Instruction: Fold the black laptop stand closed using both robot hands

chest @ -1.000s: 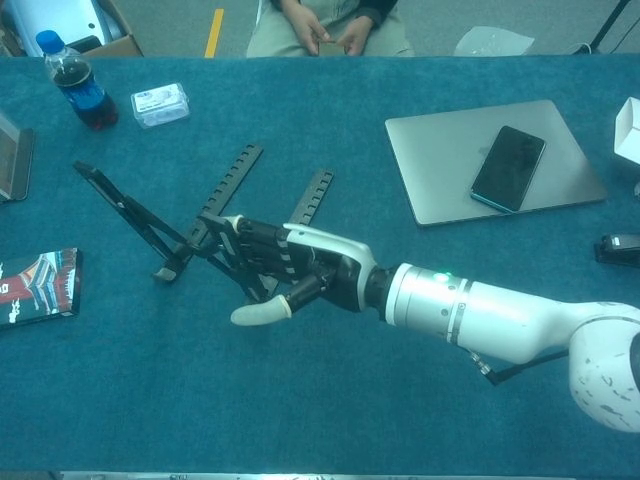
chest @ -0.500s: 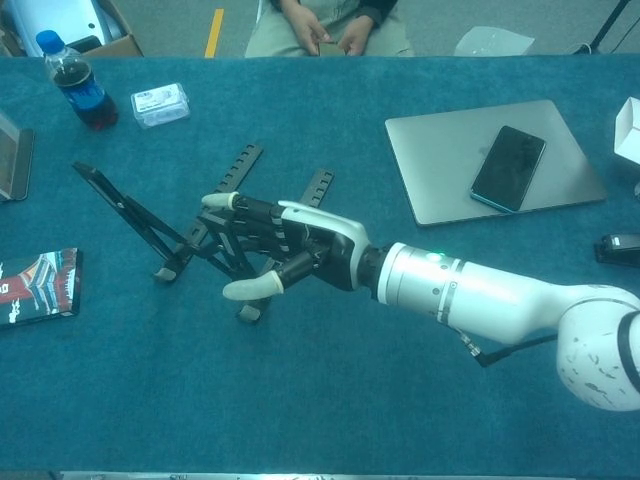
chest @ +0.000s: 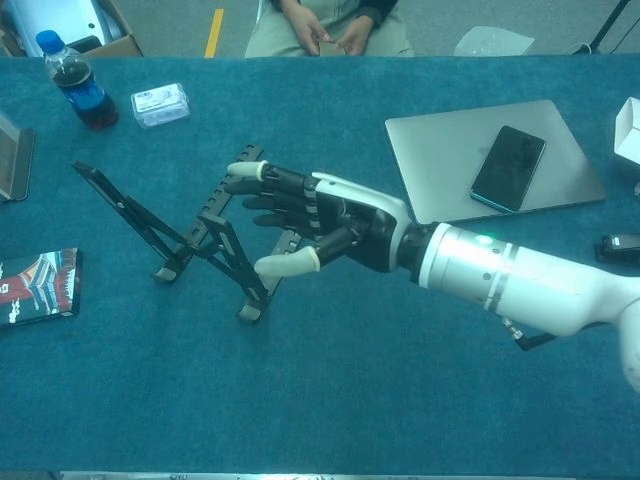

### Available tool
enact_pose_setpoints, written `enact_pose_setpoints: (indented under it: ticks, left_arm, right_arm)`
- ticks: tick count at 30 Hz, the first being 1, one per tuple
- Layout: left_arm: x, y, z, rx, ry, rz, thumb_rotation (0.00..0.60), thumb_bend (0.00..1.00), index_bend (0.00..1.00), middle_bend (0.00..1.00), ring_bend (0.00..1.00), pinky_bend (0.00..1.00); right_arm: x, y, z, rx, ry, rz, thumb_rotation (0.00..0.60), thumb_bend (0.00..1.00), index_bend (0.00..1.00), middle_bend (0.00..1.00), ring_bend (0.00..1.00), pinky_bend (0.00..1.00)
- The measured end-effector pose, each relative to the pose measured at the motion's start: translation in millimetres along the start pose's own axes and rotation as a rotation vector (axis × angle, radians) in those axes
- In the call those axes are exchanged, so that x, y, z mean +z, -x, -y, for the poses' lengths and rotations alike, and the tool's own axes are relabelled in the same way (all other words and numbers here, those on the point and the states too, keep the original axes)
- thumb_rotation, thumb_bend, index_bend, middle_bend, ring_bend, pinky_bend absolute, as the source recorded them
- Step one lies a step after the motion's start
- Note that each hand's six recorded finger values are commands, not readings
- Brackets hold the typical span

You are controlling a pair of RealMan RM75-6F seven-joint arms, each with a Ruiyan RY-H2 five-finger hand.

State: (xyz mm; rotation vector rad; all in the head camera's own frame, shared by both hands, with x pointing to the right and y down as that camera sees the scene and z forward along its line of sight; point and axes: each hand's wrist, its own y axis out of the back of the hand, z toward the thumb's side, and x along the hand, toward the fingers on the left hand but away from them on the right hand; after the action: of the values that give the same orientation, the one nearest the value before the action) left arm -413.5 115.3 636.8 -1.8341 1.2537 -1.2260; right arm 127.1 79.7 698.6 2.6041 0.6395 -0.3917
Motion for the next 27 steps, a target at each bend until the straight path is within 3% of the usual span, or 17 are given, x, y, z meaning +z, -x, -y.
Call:
enact_pose_setpoints:
  ticks: [13, 22, 27]
  left_arm:
    - [23.4, -41.9, 22.3, -0.347, 0.560, 0.108, 0.600, 0.28, 0.04, 0.12, 0.02, 0.04]
    - [53.7, -72.2, 51.1, -0.610, 0.728, 0.177, 0.572, 0.28, 0.04, 0.13, 0.02, 0.04]
    - [70.4, -85.0, 72.6, -0.701, 0.758, 0.209, 0.566, 0.28, 0.04, 0.13, 0.02, 0.04]
  right_arm:
    - [7.8, -16.3, -3.9, -0.021, -0.006, -0.005, 0.600, 0.09, 0.05, 0.07, 0.00, 0.03]
    - [24.4, -31.1, 0.8, -0.004, -0.024, -0.043, 0.600, 0.09, 0.04, 0.07, 0.00, 0.03]
    - [27.2, -38.8, -1.1, -0.013, -0.033, -0.049, 0.600, 0.09, 0.04, 0.07, 0.00, 0.03]
